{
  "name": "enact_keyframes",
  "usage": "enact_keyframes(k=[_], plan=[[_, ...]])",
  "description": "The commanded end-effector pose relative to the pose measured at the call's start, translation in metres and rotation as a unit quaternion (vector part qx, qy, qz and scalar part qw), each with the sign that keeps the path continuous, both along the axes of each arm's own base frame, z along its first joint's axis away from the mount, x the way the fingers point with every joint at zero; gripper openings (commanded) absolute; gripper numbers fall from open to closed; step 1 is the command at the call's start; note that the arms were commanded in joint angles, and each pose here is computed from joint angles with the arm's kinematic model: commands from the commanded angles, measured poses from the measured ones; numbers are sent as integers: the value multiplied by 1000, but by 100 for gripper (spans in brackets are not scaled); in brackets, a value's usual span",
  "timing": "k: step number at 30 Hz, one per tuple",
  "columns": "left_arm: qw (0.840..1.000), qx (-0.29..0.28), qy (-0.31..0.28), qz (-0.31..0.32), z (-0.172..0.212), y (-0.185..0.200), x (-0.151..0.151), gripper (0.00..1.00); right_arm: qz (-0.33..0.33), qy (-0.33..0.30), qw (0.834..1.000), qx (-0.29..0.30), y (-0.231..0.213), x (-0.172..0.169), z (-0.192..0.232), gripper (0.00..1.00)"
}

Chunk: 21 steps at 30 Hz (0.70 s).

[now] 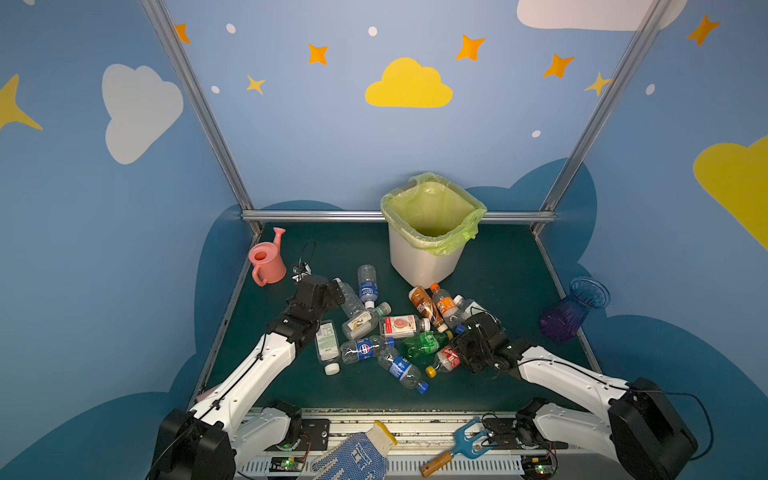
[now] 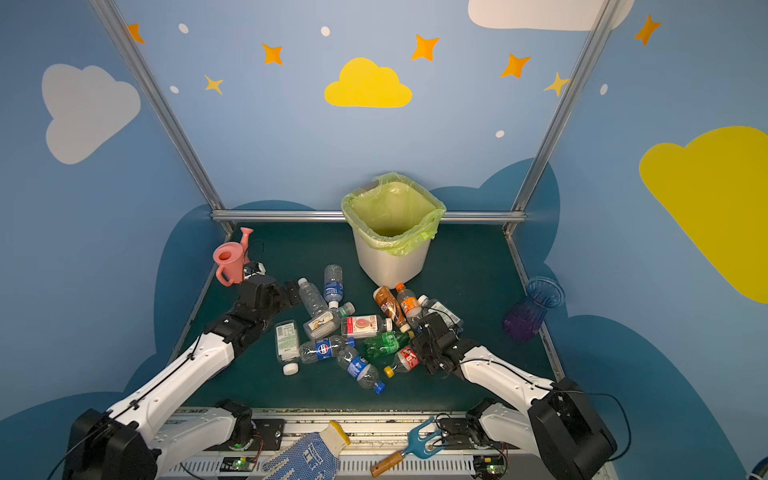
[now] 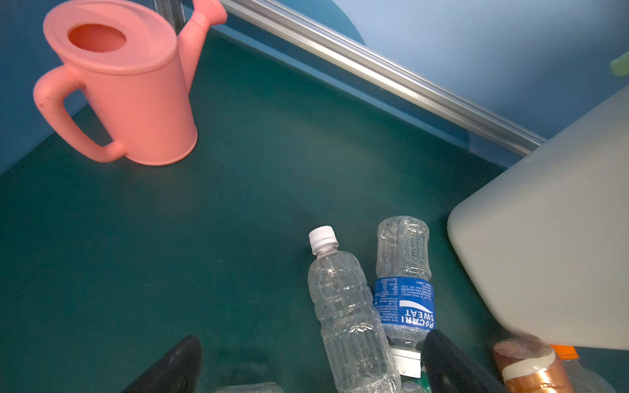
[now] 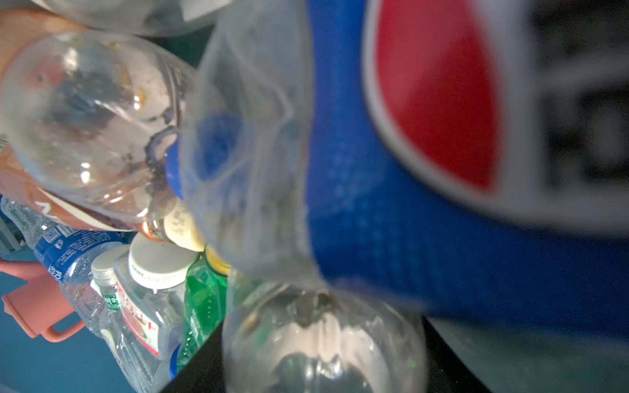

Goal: Throw the plastic bottles in the bin
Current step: 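Grasp the clear bottle with the right gripper while the left gripper withdraws, then lift the clear bottle over the bin and release it with the right gripper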

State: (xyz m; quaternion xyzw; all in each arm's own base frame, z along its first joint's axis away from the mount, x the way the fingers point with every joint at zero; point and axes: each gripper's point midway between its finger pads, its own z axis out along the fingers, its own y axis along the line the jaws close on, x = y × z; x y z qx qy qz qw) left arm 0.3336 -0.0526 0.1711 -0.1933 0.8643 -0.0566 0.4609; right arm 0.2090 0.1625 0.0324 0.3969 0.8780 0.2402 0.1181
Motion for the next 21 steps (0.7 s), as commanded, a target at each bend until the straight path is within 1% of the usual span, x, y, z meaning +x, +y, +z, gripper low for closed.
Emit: enact_keyframes(k=[1,2,4,6,9,12,14,17,20,21], plan=[[1000,5,11,19,-7,10,-7,100,13,2,999,-30,-8,-6,-8,55],[1000,3,11,21,-8,11,-7,100,15,-5,999,-30,-8,-3,-4,54],[1000,-1,12,27,-9,13,-8,100,24,-34,999,-34,-7,4,7,47],[999,-4,12,33,-10,15,-8,100,27,-65,997,-40,-9,11,19,44],[999,-5,16,42,-13,18,-9,100,51,-128,989,-50,-6,27,51,46],[998,-6,20,51,-16,21,-10,100,96,-200,972,-77,-1,47,96,47],[998,-6,23,57,-18,22,-11,100,119,-258,954,-100,-1,64,135,47],[998,-5,27,65,-20,26,-13,100,144,-352,914,-142,-16,89,210,47],[997,-4,32,72,-23,29,-15,100,144,-445,861,-201,-47,103,303,46],[997,-5,35,74,-25,29,-16,100,132,-476,839,-230,-61,103,338,46]])
